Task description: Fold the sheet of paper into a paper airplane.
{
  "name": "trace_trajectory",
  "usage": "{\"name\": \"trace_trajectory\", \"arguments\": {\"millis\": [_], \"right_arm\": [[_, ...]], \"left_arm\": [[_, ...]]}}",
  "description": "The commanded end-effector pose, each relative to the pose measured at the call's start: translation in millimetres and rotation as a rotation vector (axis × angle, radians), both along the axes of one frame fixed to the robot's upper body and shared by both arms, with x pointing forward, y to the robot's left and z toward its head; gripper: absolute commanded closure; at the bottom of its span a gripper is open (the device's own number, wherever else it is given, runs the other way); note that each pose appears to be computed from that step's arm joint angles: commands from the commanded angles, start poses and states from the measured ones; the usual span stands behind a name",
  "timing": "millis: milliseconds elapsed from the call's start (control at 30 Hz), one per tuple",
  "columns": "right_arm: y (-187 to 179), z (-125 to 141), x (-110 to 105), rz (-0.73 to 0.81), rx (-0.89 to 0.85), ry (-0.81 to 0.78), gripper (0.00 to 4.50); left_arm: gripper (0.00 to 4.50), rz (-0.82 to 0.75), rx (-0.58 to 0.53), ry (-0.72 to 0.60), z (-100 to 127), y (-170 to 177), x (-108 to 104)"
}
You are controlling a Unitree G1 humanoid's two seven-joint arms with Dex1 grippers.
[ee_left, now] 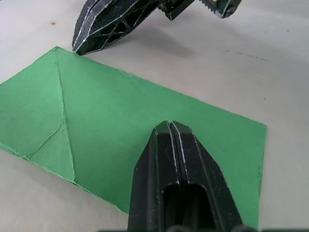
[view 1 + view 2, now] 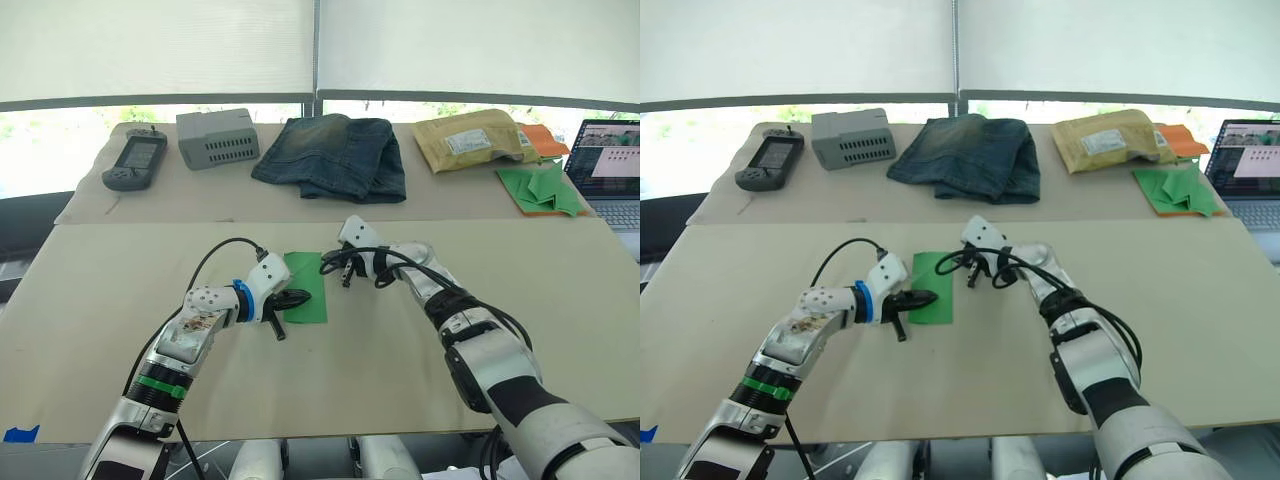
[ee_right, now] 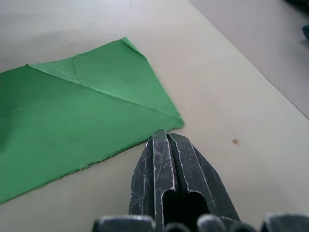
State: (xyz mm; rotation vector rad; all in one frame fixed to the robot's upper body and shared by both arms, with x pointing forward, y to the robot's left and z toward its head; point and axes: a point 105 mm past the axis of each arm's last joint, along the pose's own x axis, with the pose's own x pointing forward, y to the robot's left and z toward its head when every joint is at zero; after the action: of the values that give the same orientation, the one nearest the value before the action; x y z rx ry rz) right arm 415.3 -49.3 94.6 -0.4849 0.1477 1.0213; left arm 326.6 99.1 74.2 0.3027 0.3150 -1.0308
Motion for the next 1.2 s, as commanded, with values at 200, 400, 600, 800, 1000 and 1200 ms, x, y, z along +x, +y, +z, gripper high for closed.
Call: {"name": "trace_trajectory", "arguments": {"millis": [200,400,600,800,1000,1200], "right_arm": [[16.4,26.8,5.8,0.032,0.043,-0.097,4.45],[24.7,20.0,4.5,0.048,-0.009,-0.097,4.45],[9.1,-2.4,4.5,-0.004,-0.065,-0.020,4.45],[17.3,-4.9,-14.6,0.148,-0.013,-0.021,4.45],[23.5,-18.1,-44.1,0.326,-0.027,-0.011,4.45],[21.2,-27.3,-64.2,0.390,-0.020,0.034,4.45]], "left_arm": [[4.50,0.050,0.042,0.065,-20.9,8.1,-1.2],[4.50,0.071,0.045,0.053,-21.3,11.3,1.2],[4.50,0.101,0.039,0.044,-19.1,16.4,5.3],[4.50,0.122,0.038,0.040,-18.0,20.2,9.7],[4.50,0.121,0.040,0.041,-18.7,17.8,12.8],[4.50,0.107,0.041,0.049,-20.0,16.3,12.4]]}}
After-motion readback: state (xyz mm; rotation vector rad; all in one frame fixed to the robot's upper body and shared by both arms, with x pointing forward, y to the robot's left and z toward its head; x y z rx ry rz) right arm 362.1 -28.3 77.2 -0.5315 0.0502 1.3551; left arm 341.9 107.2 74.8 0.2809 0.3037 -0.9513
